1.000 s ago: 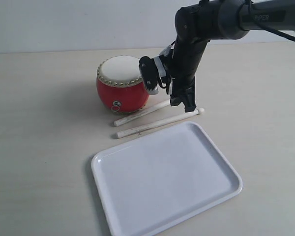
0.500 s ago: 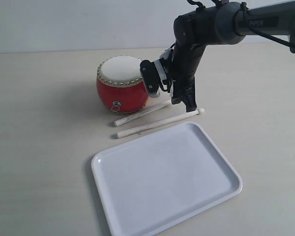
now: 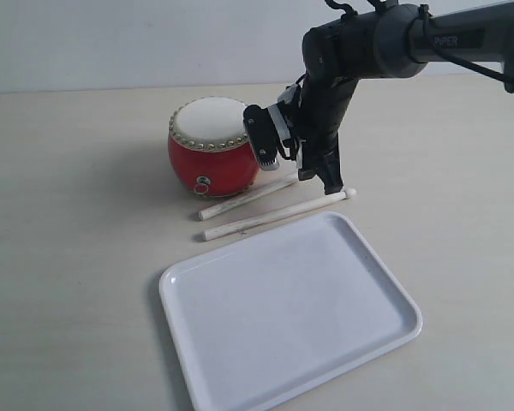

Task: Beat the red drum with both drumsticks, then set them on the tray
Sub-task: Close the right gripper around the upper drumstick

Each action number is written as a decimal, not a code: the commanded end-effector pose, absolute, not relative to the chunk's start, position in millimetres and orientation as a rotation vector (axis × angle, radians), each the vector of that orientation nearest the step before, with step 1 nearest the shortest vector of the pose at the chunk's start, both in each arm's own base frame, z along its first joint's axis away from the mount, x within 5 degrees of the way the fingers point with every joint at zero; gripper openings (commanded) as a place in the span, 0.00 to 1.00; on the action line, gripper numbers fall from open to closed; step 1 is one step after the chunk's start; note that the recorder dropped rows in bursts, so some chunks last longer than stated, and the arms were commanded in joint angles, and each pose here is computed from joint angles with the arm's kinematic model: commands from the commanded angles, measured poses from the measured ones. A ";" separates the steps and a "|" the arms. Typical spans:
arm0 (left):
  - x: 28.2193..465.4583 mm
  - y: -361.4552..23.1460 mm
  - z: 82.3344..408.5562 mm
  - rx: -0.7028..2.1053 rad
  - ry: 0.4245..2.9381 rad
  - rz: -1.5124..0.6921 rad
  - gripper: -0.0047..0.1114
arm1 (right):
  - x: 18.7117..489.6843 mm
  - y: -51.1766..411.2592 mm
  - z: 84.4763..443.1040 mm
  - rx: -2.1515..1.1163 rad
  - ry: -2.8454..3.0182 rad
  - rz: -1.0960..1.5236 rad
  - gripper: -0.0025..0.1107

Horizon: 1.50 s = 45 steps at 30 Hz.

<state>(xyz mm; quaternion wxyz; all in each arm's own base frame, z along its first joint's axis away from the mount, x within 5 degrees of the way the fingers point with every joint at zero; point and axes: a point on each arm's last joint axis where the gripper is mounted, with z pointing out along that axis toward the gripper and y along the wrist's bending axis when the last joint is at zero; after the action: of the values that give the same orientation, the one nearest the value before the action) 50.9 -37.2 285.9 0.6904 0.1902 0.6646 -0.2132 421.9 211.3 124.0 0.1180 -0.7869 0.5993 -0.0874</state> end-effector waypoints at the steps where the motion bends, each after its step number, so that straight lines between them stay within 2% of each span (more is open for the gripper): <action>1: 50.8 -37.1 284.3 0.423 1.489 -0.478 0.04 | 423.5 212.6 122.8 -2.302 1.738 -0.262 0.36; 12: 50.8 -37.1 284.3 0.423 1.489 -0.478 0.04 | 423.9 212.3 122.9 -2.305 1.733 -0.270 0.36; 18: 50.8 -37.1 284.3 0.423 1.489 -0.478 0.04 | 425.4 213.2 123.5 -2.290 1.721 -0.280 0.45; 45: 50.8 -37.1 284.3 0.426 1.489 -0.474 0.04 | 422.6 205.8 120.9 -2.331 1.776 -0.247 0.44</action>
<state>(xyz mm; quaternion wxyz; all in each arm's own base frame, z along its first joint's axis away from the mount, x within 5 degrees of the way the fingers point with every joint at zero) 50.9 -37.2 285.9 0.6904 0.1902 0.6646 -0.2132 420.8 208.4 123.4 0.1051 -0.7883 0.6004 -0.0842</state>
